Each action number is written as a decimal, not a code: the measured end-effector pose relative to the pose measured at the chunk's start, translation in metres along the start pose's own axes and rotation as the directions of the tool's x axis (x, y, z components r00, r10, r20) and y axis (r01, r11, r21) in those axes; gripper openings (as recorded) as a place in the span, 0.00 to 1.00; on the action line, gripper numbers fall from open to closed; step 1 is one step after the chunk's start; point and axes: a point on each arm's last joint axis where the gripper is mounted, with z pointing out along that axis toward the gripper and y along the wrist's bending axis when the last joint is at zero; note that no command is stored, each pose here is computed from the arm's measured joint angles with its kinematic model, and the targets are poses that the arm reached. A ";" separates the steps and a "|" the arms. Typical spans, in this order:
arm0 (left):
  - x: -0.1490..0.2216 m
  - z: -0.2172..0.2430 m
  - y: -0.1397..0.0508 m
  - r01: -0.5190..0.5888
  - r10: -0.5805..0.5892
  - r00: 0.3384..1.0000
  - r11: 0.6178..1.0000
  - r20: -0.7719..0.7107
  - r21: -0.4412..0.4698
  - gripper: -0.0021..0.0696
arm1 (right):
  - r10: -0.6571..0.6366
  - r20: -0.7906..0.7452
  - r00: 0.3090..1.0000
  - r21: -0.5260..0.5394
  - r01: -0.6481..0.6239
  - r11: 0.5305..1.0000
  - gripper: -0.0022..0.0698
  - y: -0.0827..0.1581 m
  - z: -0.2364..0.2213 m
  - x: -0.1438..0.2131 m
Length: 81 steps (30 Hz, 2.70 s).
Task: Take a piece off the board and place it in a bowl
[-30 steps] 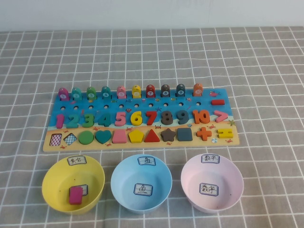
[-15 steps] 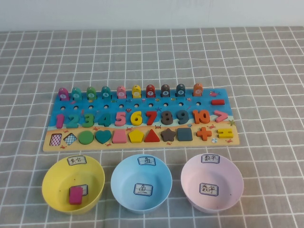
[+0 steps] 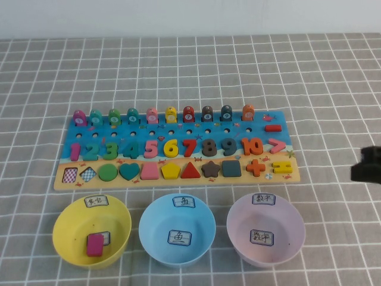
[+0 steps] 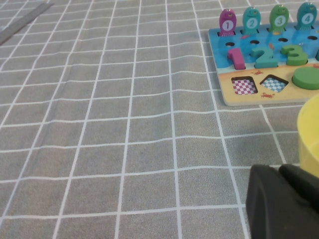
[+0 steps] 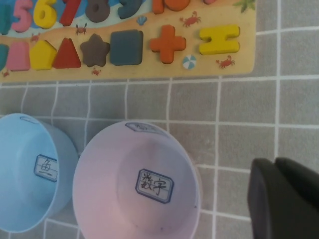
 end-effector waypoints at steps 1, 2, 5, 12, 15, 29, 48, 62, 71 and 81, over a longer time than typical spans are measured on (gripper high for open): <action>0.000 0.000 0.000 0.000 0.000 1.000 1.000 0.000 0.000 0.03 | -0.010 -0.012 1.000 0.001 0.010 1.000 0.01 0.002 0.004 -0.005; 0.000 0.000 0.000 0.000 0.000 1.000 1.000 0.000 0.000 0.03 | -0.026 -0.028 0.999 0.003 0.026 1.000 0.01 0.006 0.009 -0.010; 0.000 0.000 0.000 0.000 0.000 1.000 1.000 0.000 0.000 0.03 | -0.075 -0.082 0.994 0.016 0.077 0.997 0.01 0.021 0.023 -0.020; 0.000 0.000 0.000 0.000 0.000 1.000 1.000 0.000 0.000 0.03 | -0.170 -0.213 0.962 0.049 0.184 0.982 0.01 0.058 0.055 -0.042; 0.000 0.000 0.000 0.000 0.000 1.000 1.000 0.000 0.000 0.03 | -0.201 -0.243 0.949 0.042 0.217 0.975 0.01 0.071 0.065 -0.052; 0.000 0.000 0.000 0.000 0.000 1.000 1.000 0.000 0.000 0.03 | -0.169 -0.406 0.898 0.184 0.261 0.948 0.12 0.089 0.115 -0.081; 0.000 0.000 0.000 0.000 0.000 1.000 1.000 0.000 0.000 0.03 | -0.051 -0.429 0.902 0.311 0.201 0.929 0.45 0.074 0.161 -0.095; 0.000 0.000 0.000 0.000 0.000 1.000 1.000 0.000 0.000 0.03 | -0.001 -0.436 0.900 0.355 0.173 0.919 0.45 0.059 0.173 -0.098; 0.000 0.000 0.000 0.000 0.000 1.000 1.000 0.000 0.000 0.03 | 0.003 -0.433 0.902 0.357 0.168 0.919 0.54 0.056 0.180 -0.097; 0.000 0.000 0.000 0.000 0.000 1.000 1.000 0.000 0.000 0.03 | 0.004 -0.427 0.904 0.358 0.165 0.919 0.55 0.054 0.187 -0.097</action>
